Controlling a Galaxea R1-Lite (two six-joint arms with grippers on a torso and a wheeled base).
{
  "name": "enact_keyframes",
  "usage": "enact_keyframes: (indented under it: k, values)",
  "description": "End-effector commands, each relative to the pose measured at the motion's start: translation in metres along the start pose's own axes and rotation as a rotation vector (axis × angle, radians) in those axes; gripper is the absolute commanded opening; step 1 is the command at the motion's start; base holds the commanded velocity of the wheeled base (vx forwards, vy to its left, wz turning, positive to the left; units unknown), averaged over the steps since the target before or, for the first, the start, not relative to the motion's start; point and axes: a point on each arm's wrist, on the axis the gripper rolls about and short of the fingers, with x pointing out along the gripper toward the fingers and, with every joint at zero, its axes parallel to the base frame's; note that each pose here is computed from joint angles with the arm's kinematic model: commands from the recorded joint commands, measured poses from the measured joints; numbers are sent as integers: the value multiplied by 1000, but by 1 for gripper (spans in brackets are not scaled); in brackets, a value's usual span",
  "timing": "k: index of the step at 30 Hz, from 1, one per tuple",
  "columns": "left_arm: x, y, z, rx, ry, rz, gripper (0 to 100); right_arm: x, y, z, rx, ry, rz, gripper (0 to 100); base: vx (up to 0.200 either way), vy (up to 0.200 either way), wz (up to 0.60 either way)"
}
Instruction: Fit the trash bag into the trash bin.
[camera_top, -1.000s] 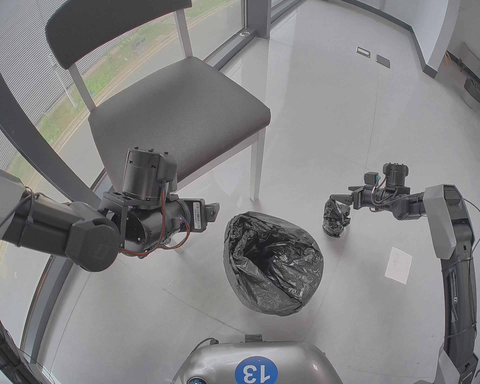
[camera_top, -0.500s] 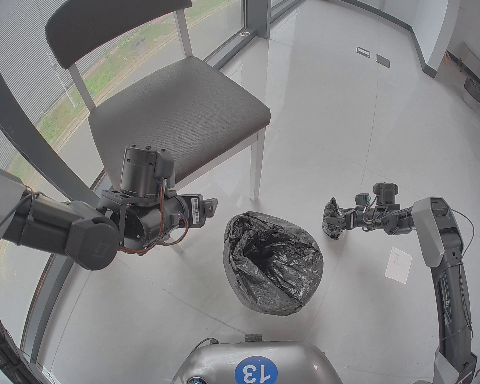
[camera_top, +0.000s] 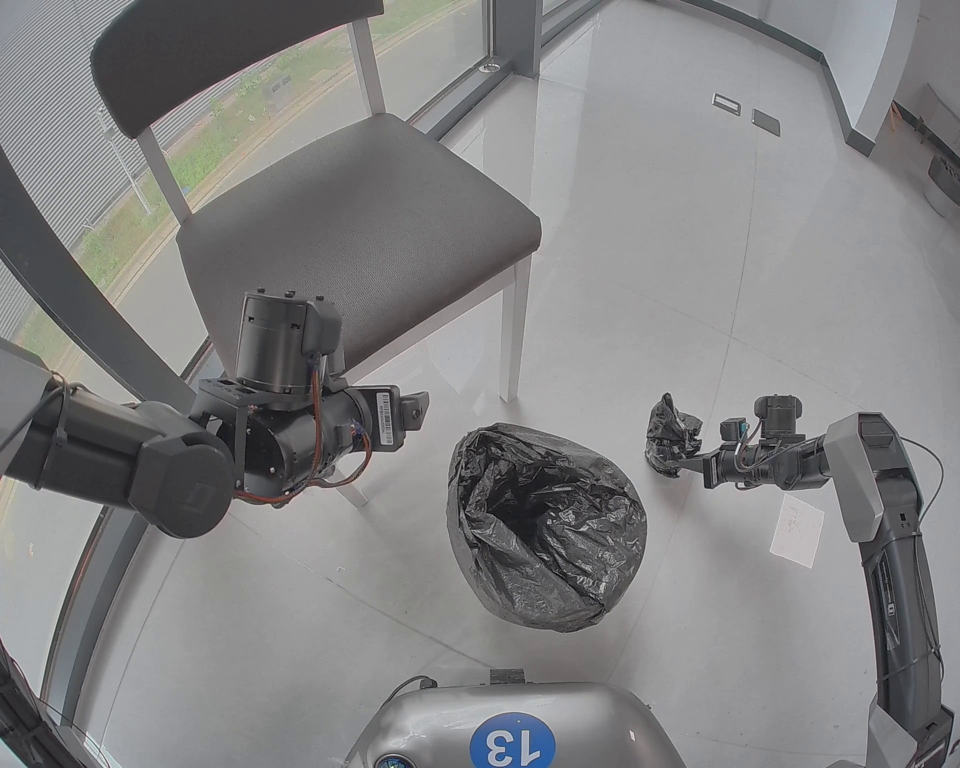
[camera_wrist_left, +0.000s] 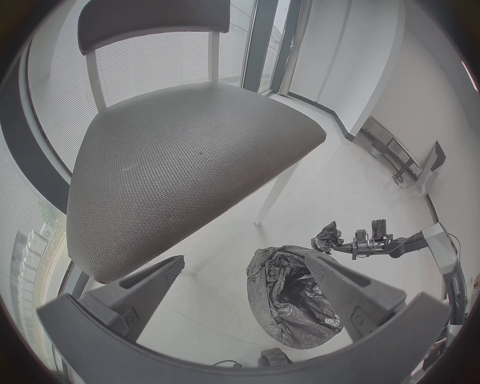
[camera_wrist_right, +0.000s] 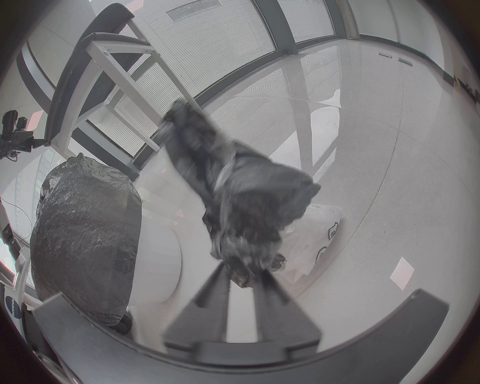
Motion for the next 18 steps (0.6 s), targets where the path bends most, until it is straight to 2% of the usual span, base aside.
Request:
enact_keyframes:
  k: [1,7,14,18]
  values:
    - [0,2,0,-4,-1,6,100,-3,-2,1,-2,-4,-5,0,0,0,0]
    - [-1,1,1,-5,-6,3,100,-32,8,61,-79,-98,-30,0,0,0,0]
    - [0,2,0,-7,-3,8,100,-51,15,90,-123,-147,-45,0,0,0,0]
    - [-1,2,1,-7,-6,6,100,-50,15,84,-131,-131,-43,0,0,0,0]
